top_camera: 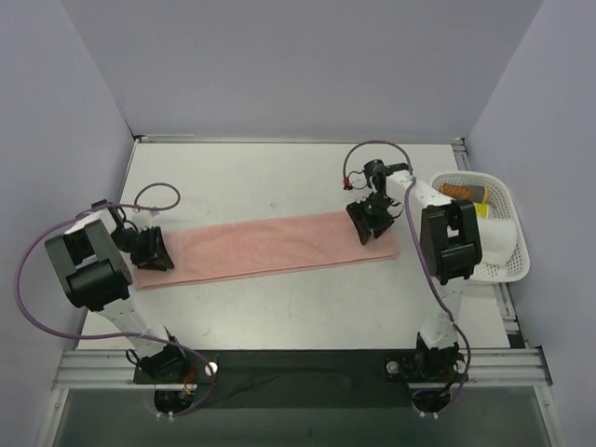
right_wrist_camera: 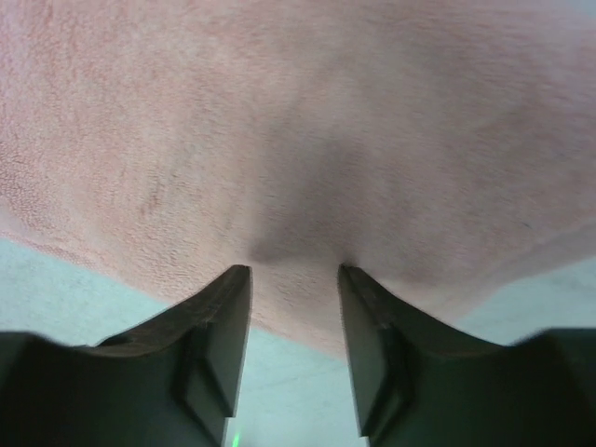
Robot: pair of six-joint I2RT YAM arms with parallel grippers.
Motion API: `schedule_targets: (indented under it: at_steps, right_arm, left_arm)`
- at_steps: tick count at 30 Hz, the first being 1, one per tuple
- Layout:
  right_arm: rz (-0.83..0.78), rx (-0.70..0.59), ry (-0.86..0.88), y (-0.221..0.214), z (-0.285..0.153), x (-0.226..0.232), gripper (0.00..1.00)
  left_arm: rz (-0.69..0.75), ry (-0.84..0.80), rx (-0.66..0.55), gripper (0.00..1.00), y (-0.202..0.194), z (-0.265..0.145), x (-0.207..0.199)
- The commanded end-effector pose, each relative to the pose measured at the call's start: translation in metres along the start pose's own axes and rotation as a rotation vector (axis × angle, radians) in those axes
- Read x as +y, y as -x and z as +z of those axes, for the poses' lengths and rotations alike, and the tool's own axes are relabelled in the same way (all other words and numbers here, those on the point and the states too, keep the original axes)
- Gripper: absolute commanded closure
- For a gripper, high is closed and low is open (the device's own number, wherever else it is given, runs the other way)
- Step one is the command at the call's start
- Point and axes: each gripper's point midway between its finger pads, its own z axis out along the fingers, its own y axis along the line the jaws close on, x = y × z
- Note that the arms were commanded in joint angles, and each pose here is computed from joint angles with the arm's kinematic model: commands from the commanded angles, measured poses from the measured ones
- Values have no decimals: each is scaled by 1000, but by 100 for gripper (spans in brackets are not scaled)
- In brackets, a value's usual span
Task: Roll the towels
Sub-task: Fold the towel
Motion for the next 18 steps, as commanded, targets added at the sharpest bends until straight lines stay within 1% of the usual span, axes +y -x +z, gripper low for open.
schedule_targets:
  at_steps: [1,2,3,4,6,7,8,10,14,18]
  right_arm:
    - [96,-61,-17,-2,-37,-10,51]
    - [139,-100,8,0,-48,-6,38]
    - [181,-106,21,-6,-51,-11,30]
    - [208,-119,27,-6,-55,-12,29]
    - [287,-127,31,-9,-57,-18,30]
    - [313,-128,22,-9,-57,-23,32]
    - [341,-112,1,-11,-53,-30,36]
    - [406,-103,-26,-13,-50,-43,39]
    - [450,-84,-39,-14,-39,-52,45]
    - [465,-60,-48,-14,-26,-55,48]
  left_arm:
    - [36,95,-72,56,27,-2,22]
    - [41,78,-82,55,29,-3,18]
    - [48,75,-94,55,31,-5,16]
    - [49,74,-96,54,31,-5,14]
    - [51,71,-93,54,30,-4,11]
    - [47,66,-94,54,30,-3,11]
    - [45,65,-95,54,29,-3,11]
    - [40,62,-88,54,25,-1,10]
    - [40,74,-80,54,22,0,12]
    - [32,74,-81,54,23,0,12]
